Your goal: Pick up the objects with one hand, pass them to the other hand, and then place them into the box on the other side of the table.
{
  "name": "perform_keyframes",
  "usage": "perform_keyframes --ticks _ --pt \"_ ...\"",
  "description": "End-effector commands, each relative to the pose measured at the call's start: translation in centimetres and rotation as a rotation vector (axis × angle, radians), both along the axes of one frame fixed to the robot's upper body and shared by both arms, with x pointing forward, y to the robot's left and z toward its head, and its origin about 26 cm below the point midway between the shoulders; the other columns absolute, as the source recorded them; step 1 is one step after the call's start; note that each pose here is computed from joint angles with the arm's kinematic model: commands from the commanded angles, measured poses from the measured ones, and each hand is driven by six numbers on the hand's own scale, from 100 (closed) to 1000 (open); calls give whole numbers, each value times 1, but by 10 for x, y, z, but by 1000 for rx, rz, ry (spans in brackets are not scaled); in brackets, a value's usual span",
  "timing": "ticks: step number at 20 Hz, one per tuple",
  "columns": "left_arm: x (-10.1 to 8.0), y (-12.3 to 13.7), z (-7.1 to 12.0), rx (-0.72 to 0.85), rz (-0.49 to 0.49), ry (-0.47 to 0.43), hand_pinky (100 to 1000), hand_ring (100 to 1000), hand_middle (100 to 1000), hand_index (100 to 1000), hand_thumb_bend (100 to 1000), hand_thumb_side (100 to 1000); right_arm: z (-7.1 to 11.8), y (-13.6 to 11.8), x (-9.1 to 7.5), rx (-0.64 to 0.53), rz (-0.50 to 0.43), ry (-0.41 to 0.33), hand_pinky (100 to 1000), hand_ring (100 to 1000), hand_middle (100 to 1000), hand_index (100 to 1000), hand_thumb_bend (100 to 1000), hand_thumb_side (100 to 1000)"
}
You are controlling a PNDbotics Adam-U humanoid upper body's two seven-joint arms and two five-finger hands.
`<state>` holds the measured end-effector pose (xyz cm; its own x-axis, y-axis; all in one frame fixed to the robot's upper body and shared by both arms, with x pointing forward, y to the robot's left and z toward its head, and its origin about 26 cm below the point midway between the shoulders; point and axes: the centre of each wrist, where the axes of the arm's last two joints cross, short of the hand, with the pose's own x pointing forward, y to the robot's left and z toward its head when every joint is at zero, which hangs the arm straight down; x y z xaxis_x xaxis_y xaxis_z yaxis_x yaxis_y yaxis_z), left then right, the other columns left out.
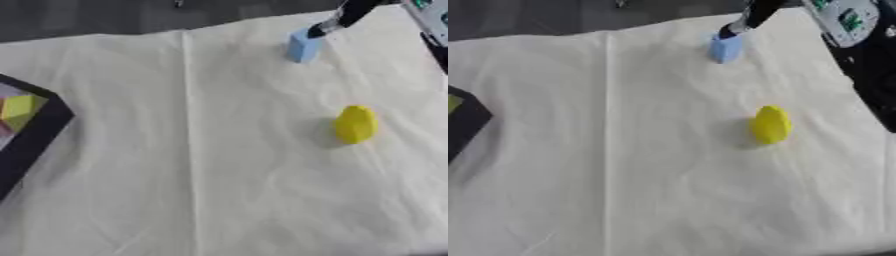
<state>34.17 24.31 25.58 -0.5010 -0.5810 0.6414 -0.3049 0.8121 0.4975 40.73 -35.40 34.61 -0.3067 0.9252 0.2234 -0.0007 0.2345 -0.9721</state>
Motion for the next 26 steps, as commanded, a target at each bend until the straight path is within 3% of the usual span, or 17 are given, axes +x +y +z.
perform_keyframes --ticks 1,19,26 --pt "-4 2 10 12 1 -31 735 644 601 712 146 417 23 -17 -8 -51 -59 -64 845 808 829 863 660 233" --pt "-9 -1 17 9 -11 -62 734 644 600 711 146 415 10 -50 -2 -121 -214 -60 852 824 844 871 665 236" --pt "-9 -1 16 9 -11 -58 730 643 597 710 144 416 1 -51 3 -127 -273 -49 835 812 808 871 728 312"
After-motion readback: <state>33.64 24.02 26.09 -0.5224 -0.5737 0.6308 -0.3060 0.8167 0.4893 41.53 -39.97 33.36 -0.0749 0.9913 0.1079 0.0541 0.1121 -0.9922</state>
